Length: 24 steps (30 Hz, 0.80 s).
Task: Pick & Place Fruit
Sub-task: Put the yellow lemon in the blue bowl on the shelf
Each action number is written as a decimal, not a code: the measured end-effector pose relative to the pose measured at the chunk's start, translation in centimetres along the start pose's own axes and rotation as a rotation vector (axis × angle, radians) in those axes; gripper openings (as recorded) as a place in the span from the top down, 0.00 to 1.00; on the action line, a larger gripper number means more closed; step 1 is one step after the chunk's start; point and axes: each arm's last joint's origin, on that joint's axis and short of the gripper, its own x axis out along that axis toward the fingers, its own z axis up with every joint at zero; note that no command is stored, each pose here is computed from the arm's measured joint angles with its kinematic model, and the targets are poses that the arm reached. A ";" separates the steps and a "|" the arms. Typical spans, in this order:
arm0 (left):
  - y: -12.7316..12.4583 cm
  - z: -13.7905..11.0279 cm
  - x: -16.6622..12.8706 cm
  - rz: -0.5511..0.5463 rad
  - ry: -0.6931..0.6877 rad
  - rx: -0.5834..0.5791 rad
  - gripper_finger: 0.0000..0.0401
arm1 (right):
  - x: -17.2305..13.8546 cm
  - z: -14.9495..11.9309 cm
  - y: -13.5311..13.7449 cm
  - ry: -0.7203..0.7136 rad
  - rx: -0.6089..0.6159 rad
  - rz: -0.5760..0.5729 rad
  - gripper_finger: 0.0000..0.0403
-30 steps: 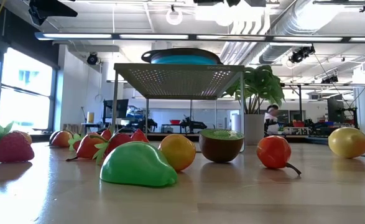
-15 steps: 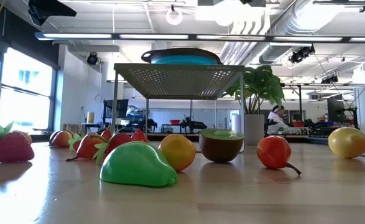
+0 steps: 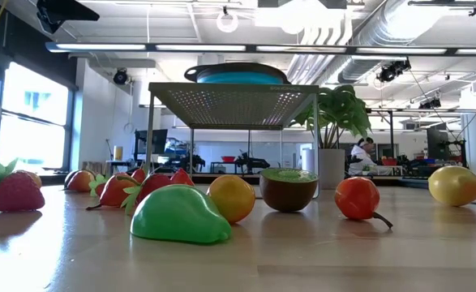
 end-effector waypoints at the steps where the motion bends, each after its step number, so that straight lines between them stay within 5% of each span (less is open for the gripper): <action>1: 0.0 0.0 0.0 0.000 0.000 -0.004 0.49 | -0.2 -0.1 0.0 0.005 -0.001 -0.004 0.66; 18: 0.0 -0.1 0.0 -0.011 0.019 -0.015 0.49 | -3.0 -2.1 0.0 0.142 -0.026 0.002 0.81; 24: 0.1 -0.3 0.0 -0.004 0.032 -0.009 0.49 | -2.8 -5.2 -0.7 0.159 -0.002 -0.063 0.83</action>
